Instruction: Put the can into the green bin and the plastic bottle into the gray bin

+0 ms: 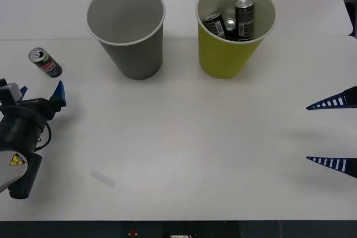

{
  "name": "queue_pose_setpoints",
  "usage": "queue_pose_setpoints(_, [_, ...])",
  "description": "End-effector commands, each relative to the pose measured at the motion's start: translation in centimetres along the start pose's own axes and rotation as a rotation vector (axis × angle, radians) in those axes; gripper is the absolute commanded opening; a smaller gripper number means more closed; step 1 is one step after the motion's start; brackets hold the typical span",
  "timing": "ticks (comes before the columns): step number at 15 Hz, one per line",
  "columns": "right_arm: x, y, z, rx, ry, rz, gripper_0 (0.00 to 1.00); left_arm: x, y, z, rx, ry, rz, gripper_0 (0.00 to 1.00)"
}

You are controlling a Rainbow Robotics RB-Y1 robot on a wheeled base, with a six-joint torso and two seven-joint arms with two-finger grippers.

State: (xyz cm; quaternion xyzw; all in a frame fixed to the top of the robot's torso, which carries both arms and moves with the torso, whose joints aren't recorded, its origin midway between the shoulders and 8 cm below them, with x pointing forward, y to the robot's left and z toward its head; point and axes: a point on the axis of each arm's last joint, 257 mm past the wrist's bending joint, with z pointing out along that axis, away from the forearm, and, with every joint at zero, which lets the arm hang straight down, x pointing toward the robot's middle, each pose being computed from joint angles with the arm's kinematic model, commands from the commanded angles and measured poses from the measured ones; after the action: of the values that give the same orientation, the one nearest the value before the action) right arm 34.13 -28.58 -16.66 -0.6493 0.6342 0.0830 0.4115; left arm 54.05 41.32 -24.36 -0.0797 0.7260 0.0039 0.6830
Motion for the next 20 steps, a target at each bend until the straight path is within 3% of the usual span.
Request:
queue_pose_setpoints(1, [0.0,0.0,0.0,0.000,0.000,0.000,1.00,-0.4,0.0,1.9,-0.012,-0.002,-0.005,1.00])
queue_pose_setpoints(7, [0.0,0.0,0.0,0.000,0.000,0.000,1.00,-1.0,0.0,5.4,-0.041,-0.005,-0.016,1.00])
queue_pose_setpoints(20, [0.0,0.0,0.0,0.000,0.000,0.000,1.00,-1.5,-0.6,10.6,-0.073,0.048,-0.021,1.00])
